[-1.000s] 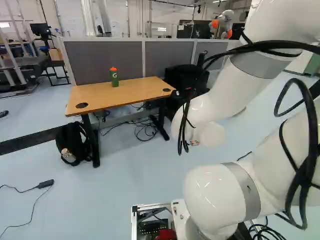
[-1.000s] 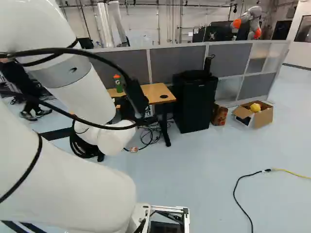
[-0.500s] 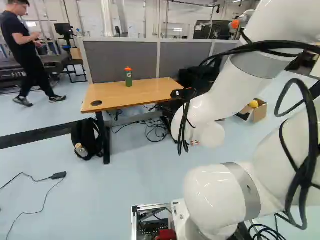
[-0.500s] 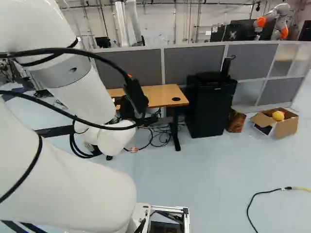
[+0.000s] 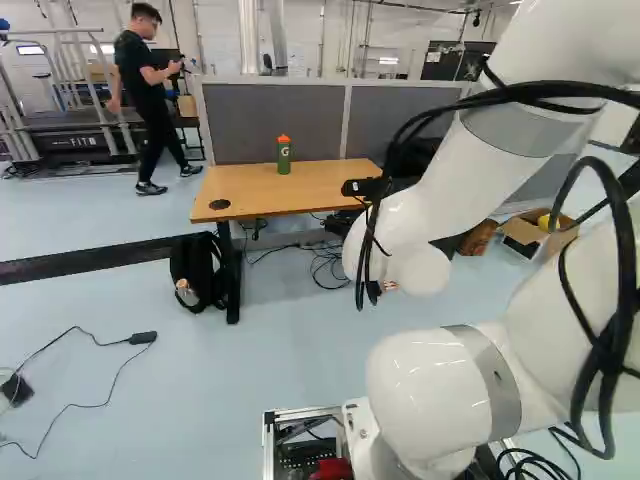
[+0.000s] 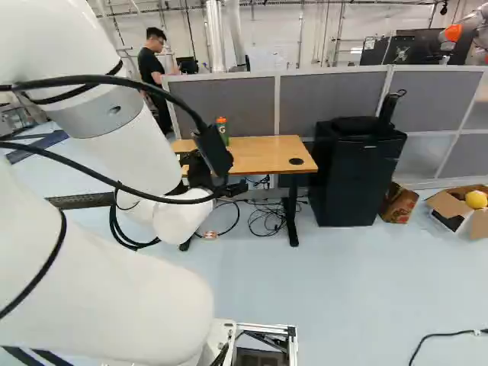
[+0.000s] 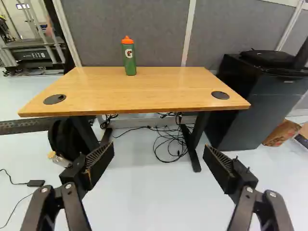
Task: Pick up the green bottle from the table
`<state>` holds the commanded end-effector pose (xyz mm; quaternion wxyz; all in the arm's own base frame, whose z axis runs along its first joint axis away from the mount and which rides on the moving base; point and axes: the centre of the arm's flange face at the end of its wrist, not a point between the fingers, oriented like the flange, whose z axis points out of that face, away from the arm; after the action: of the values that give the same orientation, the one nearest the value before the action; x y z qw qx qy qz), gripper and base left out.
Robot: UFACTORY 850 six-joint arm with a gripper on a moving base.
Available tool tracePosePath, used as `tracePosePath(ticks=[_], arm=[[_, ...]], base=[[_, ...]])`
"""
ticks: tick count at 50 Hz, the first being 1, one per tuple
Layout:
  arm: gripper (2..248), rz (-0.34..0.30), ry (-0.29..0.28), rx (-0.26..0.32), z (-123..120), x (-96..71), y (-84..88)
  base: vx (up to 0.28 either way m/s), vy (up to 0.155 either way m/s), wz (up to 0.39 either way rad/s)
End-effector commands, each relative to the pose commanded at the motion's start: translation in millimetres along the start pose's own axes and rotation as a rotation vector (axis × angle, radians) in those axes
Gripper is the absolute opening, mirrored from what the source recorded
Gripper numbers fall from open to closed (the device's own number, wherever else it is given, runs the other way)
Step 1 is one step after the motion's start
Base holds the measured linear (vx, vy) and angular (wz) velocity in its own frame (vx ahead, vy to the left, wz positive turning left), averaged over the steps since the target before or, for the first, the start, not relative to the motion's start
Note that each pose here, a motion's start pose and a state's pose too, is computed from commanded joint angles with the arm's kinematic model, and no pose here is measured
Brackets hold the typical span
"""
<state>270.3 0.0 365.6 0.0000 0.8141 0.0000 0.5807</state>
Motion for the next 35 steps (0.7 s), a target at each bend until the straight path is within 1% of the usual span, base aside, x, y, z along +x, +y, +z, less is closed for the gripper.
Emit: tracePosePath(ticks=[9,35], arm=[[247,0.0,0.0,0.0,0.0,0.0,0.0],[247,0.0,0.0,0.0,0.0,0.0,0.0]], base=[[0.152,0.031,0.138],[0.174,0.008,0.03]])
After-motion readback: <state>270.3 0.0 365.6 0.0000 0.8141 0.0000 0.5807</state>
